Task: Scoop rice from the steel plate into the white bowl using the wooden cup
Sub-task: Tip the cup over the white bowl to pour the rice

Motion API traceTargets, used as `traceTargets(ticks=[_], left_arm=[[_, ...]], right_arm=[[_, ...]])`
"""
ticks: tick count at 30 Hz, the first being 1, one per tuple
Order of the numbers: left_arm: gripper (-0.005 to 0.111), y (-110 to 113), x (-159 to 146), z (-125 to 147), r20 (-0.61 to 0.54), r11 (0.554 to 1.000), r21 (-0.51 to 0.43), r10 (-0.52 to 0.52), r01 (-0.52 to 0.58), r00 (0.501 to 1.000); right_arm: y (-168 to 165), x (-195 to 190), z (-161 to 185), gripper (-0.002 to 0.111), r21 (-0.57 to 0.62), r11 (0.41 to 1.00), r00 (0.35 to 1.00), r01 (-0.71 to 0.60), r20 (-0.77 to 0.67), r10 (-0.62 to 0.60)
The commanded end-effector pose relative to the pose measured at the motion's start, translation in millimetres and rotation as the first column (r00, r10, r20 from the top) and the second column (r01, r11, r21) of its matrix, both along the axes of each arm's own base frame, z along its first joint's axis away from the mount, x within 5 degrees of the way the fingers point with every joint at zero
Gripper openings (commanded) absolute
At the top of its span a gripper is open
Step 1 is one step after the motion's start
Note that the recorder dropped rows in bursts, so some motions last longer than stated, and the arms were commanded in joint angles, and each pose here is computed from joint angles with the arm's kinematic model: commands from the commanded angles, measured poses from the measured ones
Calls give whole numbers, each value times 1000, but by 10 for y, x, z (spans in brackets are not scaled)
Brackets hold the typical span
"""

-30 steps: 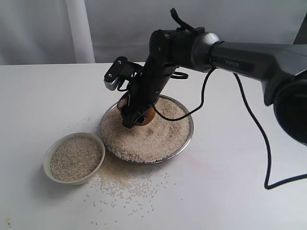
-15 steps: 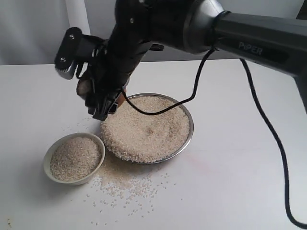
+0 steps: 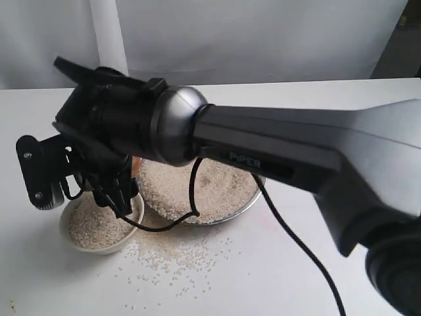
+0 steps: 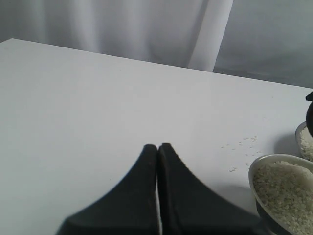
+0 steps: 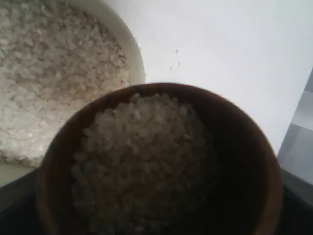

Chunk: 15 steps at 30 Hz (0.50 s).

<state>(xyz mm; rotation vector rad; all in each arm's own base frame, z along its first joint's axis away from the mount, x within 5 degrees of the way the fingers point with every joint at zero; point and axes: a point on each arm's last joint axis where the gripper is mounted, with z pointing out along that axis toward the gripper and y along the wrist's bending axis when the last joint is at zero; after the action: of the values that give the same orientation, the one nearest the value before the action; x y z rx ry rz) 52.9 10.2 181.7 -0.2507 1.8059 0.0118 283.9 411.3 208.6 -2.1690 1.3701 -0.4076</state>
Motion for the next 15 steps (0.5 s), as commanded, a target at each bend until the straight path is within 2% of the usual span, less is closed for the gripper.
traceTargets(ticks=[1,12,15], left_arm=[[0,-6,2,17,10,1000,-7,-8,8,1000],[0,-6,2,17,10,1000,-7,-8,8,1000],[0,-6,2,17,10,1000,-7,-8,8,1000]], right_arm=[[64,-7,-8,0,-55,998,990,-28,134,35],[160,-72,-209,0,-266,960,947,-83,279,159],[156,-65,-217,0,-277,957,944,-81,286,163]])
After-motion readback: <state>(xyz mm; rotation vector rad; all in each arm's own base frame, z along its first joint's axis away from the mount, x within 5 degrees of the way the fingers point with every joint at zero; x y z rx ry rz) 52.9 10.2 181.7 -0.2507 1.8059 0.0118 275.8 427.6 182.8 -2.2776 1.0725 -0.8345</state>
